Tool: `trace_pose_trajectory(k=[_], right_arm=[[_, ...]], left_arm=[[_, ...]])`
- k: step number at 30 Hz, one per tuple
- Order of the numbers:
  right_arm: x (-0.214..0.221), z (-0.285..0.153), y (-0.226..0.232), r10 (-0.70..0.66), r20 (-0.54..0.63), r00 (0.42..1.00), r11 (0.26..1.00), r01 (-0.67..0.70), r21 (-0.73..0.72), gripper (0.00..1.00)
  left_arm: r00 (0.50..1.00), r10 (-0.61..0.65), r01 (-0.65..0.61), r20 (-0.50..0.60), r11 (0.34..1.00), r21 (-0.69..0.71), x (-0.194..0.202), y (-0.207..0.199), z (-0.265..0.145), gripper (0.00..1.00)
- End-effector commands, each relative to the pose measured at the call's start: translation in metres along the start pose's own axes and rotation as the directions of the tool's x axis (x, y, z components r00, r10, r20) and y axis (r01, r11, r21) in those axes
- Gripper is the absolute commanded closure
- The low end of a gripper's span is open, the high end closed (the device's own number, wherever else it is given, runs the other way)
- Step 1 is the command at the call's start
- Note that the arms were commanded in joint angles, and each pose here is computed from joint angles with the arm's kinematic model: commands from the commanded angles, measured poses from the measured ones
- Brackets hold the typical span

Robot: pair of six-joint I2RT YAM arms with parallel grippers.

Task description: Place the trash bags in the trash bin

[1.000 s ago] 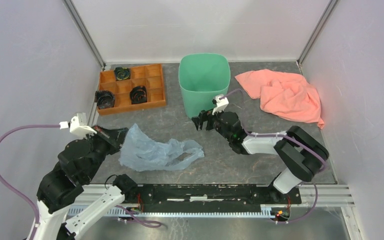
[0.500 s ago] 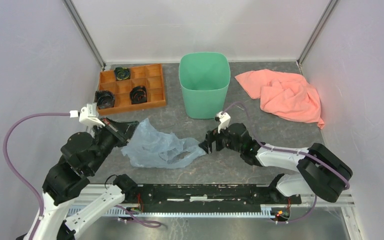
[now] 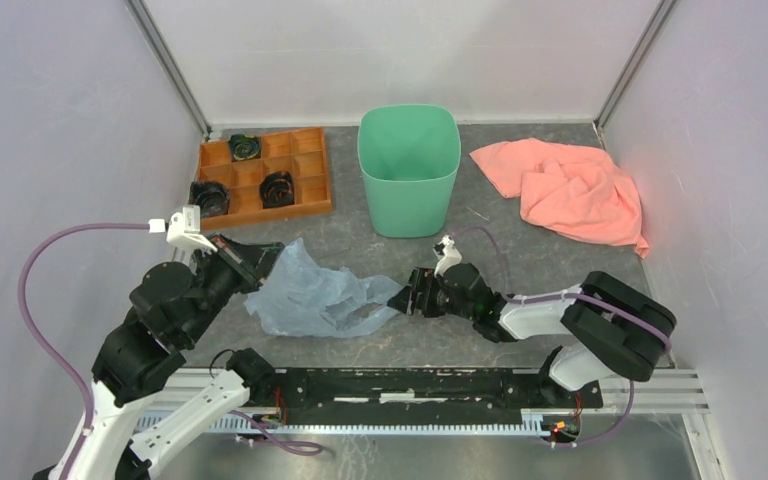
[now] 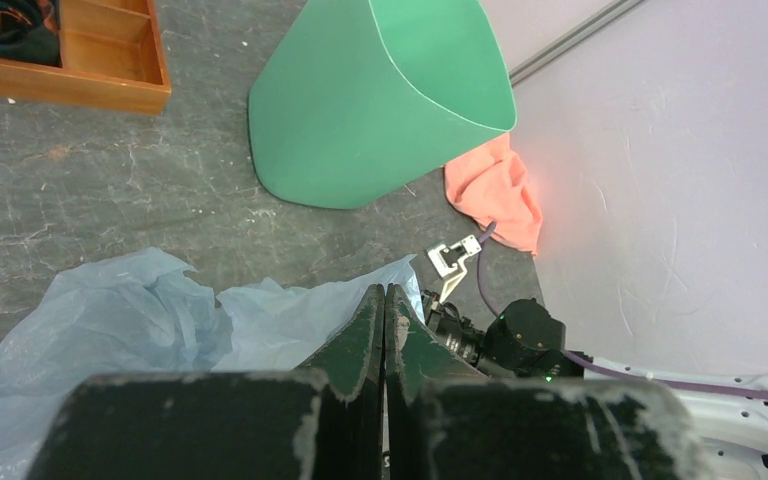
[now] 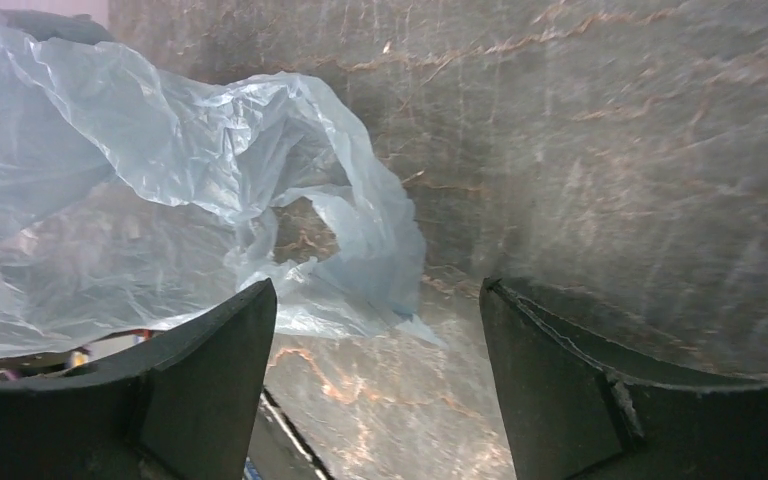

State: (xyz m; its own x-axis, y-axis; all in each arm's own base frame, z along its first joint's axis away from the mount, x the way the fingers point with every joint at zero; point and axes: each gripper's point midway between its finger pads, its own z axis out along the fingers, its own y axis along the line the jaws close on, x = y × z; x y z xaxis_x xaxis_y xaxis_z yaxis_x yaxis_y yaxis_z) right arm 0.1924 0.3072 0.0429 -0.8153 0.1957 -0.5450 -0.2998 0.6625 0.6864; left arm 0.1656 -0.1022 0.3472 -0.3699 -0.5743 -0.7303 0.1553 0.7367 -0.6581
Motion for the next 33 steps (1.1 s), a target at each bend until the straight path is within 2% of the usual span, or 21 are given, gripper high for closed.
trace_pose_trajectory(k=[1, 3, 5, 7, 10, 13, 15, 19, 23, 25, 28, 33], right_arm=[[-0.010, 0.010, 0.022, 0.133, 0.067, 0.989, 0.988, -0.127, -0.084, 0.26], [-0.017, 0.013, 0.023, 0.111, 0.104, 0.988, 0.991, -0.101, -0.091, 0.38], [-0.032, 0.012, 0.010, 0.037, 0.166, 0.985, 0.999, -0.033, -0.030, 0.51], [-0.050, 0.002, 0.003, -0.104, 0.204, 0.973, 0.995, 0.104, 0.013, 0.75], [-0.069, -0.018, 0.001, -0.355, 0.210, 0.911, 0.935, 0.343, 0.092, 0.97], [-0.082, -0.038, 0.004, -0.547, 0.170, 0.820, 0.837, 0.528, 0.145, 1.00], [-0.091, -0.053, 0.006, -0.613, 0.165, 0.772, 0.789, 0.588, 0.179, 1.00], [-0.108, -0.079, 0.004, -0.674, 0.162, 0.721, 0.735, 0.633, 0.243, 1.00], [-0.114, -0.092, -0.002, -0.693, 0.153, 0.705, 0.715, 0.643, 0.276, 1.00], [-0.116, -0.097, -0.004, -0.695, 0.148, 0.703, 0.711, 0.643, 0.285, 1.00], [-0.119, -0.100, 0.002, -0.692, 0.155, 0.705, 0.717, 0.646, 0.261, 1.00], [-0.116, -0.102, 0.013, -0.690, 0.156, 0.707, 0.723, 0.660, 0.206, 1.00]], left_arm=[[1.000, 0.013, -0.013, 0.001, 1.000, 0.025, 0.001, -0.003, -0.001, 0.98], [1.000, 0.009, -0.009, -0.007, 1.000, 0.018, 0.004, 0.000, -0.001, 0.98], [1.000, -0.001, 0.001, -0.021, 1.000, 0.005, 0.008, 0.003, 0.001, 0.98], [0.999, -0.013, 0.012, -0.044, 1.000, -0.018, 0.015, 0.007, 0.003, 0.94], [0.995, -0.028, 0.023, -0.092, 0.998, -0.050, 0.029, 0.014, 0.009, 0.85], [0.989, -0.050, 0.039, -0.136, 0.996, -0.080, 0.046, 0.023, 0.017, 0.79], [0.984, -0.071, 0.053, -0.164, 0.992, -0.113, 0.058, 0.030, 0.023, 0.72], [0.971, -0.089, 0.055, -0.223, 0.987, -0.152, 0.074, 0.038, 0.024, 0.46], [0.965, -0.079, 0.024, -0.248, 0.976, -0.218, 0.074, 0.048, 0.014, 0.12], [0.964, -0.064, -0.004, -0.259, 0.967, -0.255, 0.070, 0.052, 0.009, 0.01], [0.938, -0.041, -0.059, -0.345, 0.959, -0.276, 0.083, 0.054, 0.014, 0.00], [0.849, 0.004, -0.143, -0.528, 0.964, -0.223, 0.119, 0.048, 0.032, 0.00]])
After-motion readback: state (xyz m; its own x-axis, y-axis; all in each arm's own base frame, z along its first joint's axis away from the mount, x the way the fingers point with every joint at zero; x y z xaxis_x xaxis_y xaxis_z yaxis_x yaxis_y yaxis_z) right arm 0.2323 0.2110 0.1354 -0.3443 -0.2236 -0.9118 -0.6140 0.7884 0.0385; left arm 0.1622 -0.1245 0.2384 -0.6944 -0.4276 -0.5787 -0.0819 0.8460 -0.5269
